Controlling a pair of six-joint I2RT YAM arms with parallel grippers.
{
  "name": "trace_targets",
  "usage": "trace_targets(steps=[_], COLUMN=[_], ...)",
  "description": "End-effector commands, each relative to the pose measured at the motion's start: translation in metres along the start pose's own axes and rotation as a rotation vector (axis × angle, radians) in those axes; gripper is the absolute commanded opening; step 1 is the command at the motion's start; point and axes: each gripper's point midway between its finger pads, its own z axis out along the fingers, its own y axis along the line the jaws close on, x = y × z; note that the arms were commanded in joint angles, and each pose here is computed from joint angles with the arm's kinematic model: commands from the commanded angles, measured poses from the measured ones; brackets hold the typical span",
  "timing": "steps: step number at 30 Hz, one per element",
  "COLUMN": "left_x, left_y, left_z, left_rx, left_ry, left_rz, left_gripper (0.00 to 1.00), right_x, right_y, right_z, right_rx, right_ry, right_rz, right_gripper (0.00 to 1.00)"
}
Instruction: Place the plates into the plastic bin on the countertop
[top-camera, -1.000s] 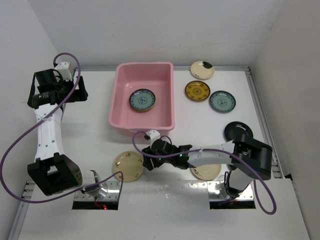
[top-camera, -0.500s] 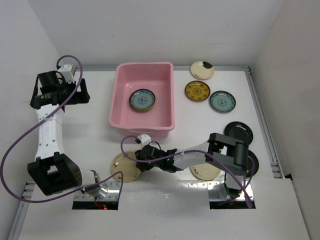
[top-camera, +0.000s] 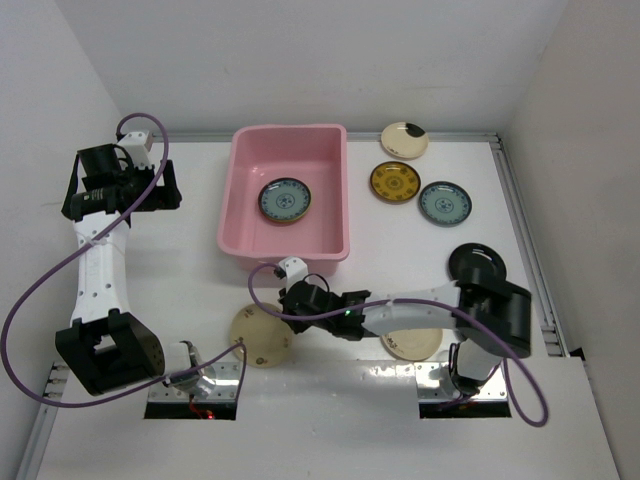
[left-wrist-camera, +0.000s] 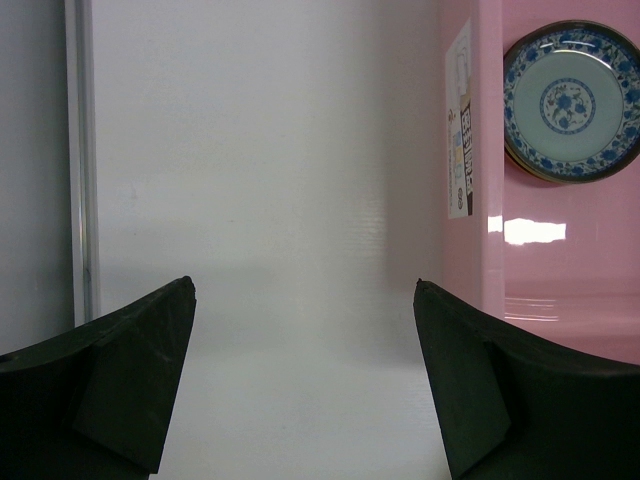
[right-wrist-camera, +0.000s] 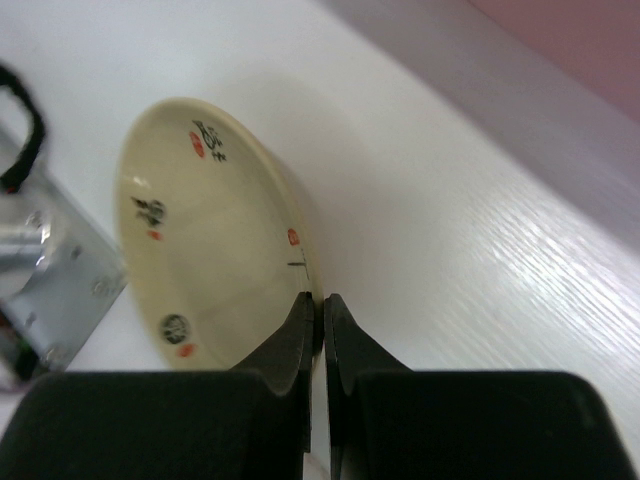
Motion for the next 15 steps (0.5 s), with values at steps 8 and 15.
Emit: trace_targets(steps=[8, 15], left_x=[-0.022, -0.028], left_y=[0.000, 0.006], left_z=[-0.012, -0.008], left_rx=[-0.017, -0.035], left_ry=[-0.064, -0.061], left_rz=[0.036, 0.047], left_gripper=[0.92, 0.92], right_x=[-0.112, -0.249], right_y=[0.013, -0.093], right_z=[-0.108, -0.093], right_rx=[-0.273, -0.142], right_ry=[0.016, -0.247], right_rz=[-0.035, 0.221], right_gripper=[0.00, 0.00])
